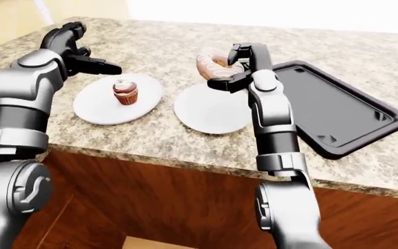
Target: Move the dessert items from the plate to the tray.
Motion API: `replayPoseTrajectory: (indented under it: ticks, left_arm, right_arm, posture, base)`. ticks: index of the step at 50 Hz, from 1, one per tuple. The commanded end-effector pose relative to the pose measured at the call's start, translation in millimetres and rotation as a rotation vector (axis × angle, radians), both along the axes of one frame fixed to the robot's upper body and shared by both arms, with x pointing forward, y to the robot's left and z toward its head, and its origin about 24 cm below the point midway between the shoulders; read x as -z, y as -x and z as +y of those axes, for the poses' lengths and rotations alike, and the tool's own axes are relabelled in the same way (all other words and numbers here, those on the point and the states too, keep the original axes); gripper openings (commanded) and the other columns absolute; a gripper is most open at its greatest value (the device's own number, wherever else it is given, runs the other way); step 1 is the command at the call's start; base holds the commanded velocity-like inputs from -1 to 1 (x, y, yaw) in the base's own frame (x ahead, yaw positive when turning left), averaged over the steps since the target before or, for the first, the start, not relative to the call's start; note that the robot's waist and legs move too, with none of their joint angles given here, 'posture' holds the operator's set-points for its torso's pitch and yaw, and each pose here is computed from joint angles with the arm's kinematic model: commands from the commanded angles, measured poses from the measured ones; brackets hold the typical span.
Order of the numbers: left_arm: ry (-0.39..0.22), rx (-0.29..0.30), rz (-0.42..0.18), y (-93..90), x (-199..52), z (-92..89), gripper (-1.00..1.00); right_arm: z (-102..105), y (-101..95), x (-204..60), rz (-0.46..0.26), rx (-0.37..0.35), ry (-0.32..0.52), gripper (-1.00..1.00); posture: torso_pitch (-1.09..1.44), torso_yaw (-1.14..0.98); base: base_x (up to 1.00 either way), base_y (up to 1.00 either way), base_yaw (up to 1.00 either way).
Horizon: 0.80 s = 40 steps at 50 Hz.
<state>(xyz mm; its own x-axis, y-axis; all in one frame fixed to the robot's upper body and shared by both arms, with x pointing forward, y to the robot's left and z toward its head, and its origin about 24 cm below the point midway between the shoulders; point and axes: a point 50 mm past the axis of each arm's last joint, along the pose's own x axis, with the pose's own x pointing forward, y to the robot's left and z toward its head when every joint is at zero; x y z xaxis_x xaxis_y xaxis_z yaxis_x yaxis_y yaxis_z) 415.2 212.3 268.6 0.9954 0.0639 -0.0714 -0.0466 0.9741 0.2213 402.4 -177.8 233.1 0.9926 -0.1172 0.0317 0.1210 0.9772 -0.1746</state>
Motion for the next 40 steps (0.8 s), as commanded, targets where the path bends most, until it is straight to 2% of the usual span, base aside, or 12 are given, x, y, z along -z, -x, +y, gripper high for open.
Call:
replayPoseTrajectory:
  ticks: [1,3,4,6,7,12,24,40]
  left_arm:
    - [-0.036,0.0,-0.111,-0.5,-31.2,-2.4,1.0]
    - [-0.046,0.002,-0.091,-4.0,-28.0,-2.9,1.0]
    - [-0.075,-0.003,-0.078,-5.1,-25.7,-3.1,1.0]
    - [-0.074,0.013,-0.063,-6.0,-24.6,-3.4,1.0]
    - [-0.102,0.009,-0.044,-6.6,-21.7,-2.8,1.0]
    - [-0.167,0.012,-0.02,-8.6,-12.9,-3.2,1.0]
    - [-0.218,0.017,0.013,-13.0,8.6,-9.1,1.0]
    - [-0.253,0.024,0.019,-14.5,19.7,-15.0,1.0]
  right_arm:
    - [0.9,4.0,-32.1,-0.128,-0.007,0.004,-1.0]
    - [0.6,3.2,-31.5,-0.124,-0.007,0.004,-1.0]
    - [0.7,2.9,-31.3,-0.124,-0.01,0.002,-1.0]
    - [0.8,2.8,-31.3,-0.125,-0.011,0.004,-1.0]
    - [0.6,3.0,-31.7,-0.127,-0.011,0.006,-1.0]
    - [1.0,3.4,-32.3,-0.133,-0.014,0.007,-1.0]
    - [2.6,5.9,-33.4,-0.145,-0.022,0.019,-1.0]
    - [3.9,7.6,-32.5,-0.149,-0.03,0.032,-1.0]
  posture:
    - [0.0,0.0]
    - [0.0,0.0]
    - [0.0,0.0]
    - [0.0,0.0]
    - [0.0,0.0]
    - [0.0,0.0]
    - [0.0,0.0]
    - [0.0,0.0]
  base:
    - [0.0,0.0,0.0]
    - [0.0,0.0,0.0]
    - [0.0,0.0,0.0]
    - [0.0,0.0,0.0]
    - [0.0,0.0,0.0]
    - [0.0,0.0,0.0]
    - [0.0,0.0,0.0]
    - [0.0,0.0,0.0]
